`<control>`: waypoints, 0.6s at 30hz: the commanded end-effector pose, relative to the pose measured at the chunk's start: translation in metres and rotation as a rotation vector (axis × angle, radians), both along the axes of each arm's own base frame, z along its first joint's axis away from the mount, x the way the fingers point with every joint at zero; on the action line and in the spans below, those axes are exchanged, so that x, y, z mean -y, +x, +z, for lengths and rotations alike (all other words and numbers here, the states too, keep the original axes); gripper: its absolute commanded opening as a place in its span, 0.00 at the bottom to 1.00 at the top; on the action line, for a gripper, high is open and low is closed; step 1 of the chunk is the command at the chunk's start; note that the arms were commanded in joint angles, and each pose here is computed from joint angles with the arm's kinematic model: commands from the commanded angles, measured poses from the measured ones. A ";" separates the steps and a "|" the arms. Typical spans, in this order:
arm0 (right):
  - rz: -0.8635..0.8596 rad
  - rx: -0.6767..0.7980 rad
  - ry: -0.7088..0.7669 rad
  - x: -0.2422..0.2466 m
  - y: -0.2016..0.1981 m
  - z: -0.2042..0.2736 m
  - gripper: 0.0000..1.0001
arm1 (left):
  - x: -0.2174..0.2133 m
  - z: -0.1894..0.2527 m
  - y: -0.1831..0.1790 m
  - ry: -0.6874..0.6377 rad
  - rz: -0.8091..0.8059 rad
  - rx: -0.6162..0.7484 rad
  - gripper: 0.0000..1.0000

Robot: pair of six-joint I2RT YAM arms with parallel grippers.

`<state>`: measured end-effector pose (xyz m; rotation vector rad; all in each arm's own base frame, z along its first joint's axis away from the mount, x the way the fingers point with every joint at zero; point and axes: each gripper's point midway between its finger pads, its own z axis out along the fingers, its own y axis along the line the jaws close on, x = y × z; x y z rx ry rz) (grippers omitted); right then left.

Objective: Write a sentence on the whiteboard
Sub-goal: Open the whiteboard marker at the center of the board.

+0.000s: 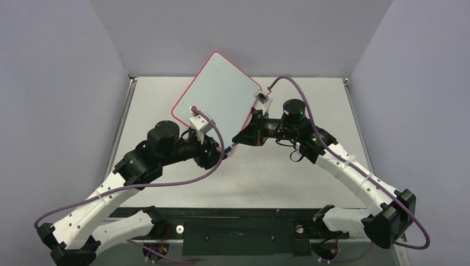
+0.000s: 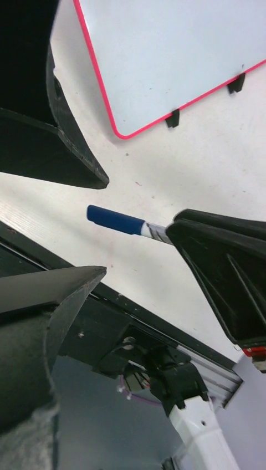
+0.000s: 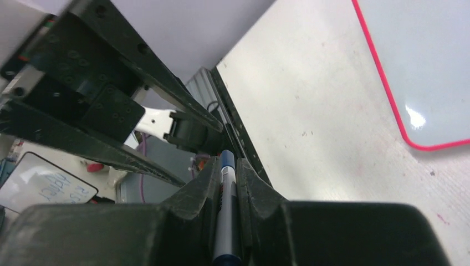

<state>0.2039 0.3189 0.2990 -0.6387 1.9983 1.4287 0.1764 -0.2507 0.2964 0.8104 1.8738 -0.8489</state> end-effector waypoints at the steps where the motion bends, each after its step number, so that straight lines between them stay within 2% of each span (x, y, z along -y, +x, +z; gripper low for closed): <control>1: -0.029 0.112 0.192 0.009 -0.003 0.070 0.00 | 0.008 0.037 -0.001 -0.204 -0.035 0.003 0.51; 4: -0.018 0.137 0.240 0.014 -0.009 0.087 0.00 | 0.012 0.061 -0.001 -0.352 -0.111 -0.009 0.51; 5: -0.017 0.130 0.253 0.015 -0.010 0.090 0.00 | 0.011 0.062 -0.003 -0.391 -0.135 -0.054 0.51; 8: -0.017 0.163 0.314 0.022 -0.014 0.108 0.00 | 0.012 0.089 -0.002 -0.508 -0.189 -0.015 0.51; 15: -0.048 0.189 0.406 0.028 -0.014 0.133 0.00 | 0.020 0.123 -0.012 -0.681 -0.300 -0.033 0.50; 18: -0.053 0.190 0.436 0.029 -0.014 0.141 0.00 | 0.020 0.131 -0.012 -0.720 -0.297 -0.040 0.45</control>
